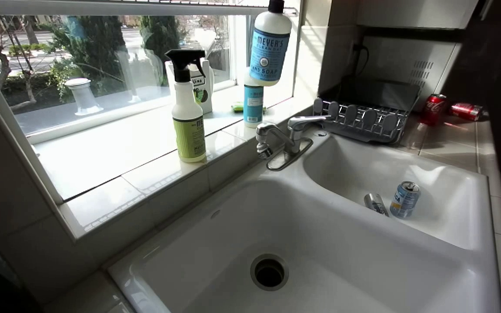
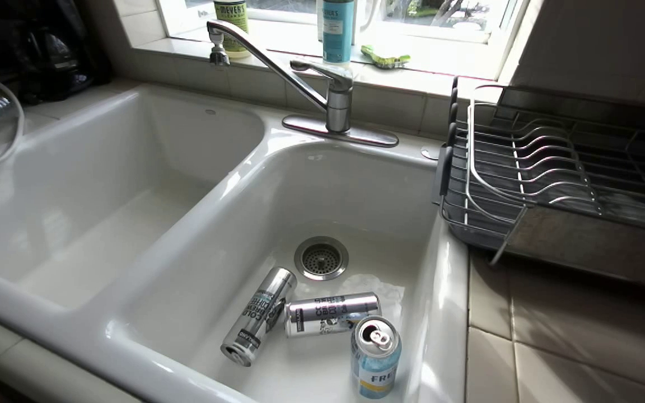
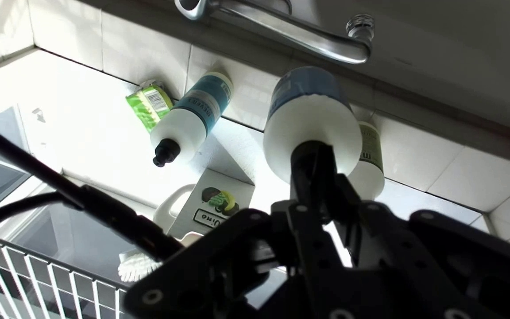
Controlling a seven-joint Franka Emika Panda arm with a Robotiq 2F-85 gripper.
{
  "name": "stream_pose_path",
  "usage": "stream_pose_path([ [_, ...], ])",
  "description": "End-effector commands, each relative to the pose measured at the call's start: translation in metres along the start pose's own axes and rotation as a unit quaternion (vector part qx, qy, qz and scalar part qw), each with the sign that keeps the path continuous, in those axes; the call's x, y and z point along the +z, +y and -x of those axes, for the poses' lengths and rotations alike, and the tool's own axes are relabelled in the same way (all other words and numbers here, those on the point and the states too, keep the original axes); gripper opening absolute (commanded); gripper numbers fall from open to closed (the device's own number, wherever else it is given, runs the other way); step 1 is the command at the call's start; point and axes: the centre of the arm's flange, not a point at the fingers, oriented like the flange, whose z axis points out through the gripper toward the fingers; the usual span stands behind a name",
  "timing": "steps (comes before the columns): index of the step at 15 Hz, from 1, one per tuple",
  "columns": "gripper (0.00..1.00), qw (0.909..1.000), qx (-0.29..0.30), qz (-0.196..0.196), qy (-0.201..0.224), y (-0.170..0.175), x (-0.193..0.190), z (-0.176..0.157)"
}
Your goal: Remove the bottle from the sink and put it on the window sill
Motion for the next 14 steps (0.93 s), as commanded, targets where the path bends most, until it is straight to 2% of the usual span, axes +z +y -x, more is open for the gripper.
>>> stream_pose_path([
  [1, 0.04, 0.9999, -0.011, -0.009, -0.001, 0.013, 0.009, -0.039],
  [7, 0.04, 0.9996, -0.023, -0.01, -0.009, 0.021, 0.052, -0.061],
  [14, 0.04, 0.9989, -0.042, -0.016, -0.015, 0.038, 0.089, -0.071],
])
